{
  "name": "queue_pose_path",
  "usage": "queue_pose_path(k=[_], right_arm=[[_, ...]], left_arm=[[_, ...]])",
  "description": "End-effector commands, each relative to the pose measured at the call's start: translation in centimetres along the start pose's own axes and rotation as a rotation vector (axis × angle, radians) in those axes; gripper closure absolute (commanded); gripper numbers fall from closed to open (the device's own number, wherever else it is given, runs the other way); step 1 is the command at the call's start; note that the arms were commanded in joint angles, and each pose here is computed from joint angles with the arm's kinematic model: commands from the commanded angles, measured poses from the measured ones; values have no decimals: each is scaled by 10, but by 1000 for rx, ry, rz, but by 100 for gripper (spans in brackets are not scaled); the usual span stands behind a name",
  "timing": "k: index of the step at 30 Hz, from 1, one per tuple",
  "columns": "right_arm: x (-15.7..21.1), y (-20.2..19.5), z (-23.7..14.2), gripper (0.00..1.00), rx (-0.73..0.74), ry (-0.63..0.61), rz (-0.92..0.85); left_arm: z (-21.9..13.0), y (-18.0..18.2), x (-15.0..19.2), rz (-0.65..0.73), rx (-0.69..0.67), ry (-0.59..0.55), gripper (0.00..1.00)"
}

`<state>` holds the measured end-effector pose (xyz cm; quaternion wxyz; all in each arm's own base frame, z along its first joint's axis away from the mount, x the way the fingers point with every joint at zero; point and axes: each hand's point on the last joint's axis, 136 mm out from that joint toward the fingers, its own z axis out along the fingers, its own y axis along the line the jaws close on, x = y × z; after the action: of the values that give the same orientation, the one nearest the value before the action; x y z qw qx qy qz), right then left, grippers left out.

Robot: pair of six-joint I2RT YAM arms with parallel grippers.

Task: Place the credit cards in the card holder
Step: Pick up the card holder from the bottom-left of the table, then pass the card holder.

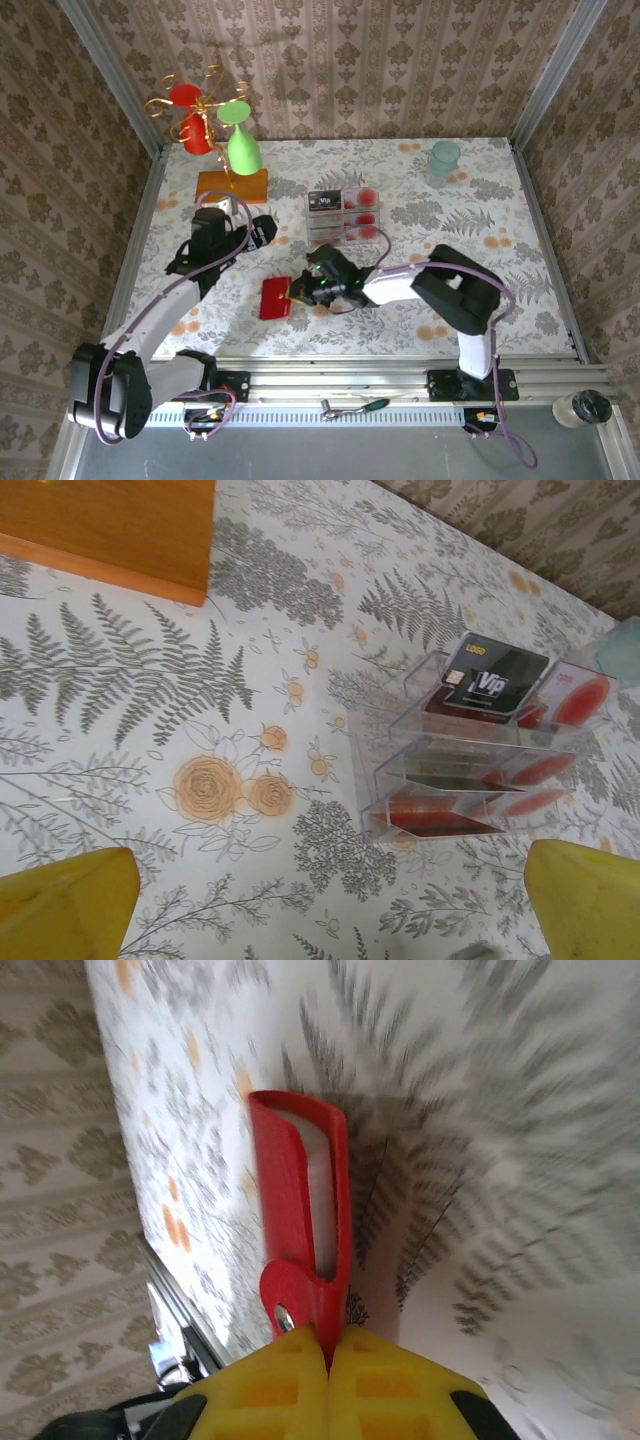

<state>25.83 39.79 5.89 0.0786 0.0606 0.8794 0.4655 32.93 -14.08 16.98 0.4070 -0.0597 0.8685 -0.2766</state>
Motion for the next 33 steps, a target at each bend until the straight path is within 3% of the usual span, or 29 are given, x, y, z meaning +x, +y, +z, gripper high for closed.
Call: queue_pose_path(k=[1,11,23,33], right_arm=[[-27,33,-51,100,-96,-47,-76],[-79,44,-167,100,-131,-133,-153],[-88,55,-182,100,-230,-120,-125],[-90,58,-184,100,-243,-123,-131]], left_arm=[[6,-19,6,9,111,32,0],[21,-85,13,-52,347,52,1],[43,-143,12,-116,504,74,9],[51,-154,21,-186,579,94,28]])
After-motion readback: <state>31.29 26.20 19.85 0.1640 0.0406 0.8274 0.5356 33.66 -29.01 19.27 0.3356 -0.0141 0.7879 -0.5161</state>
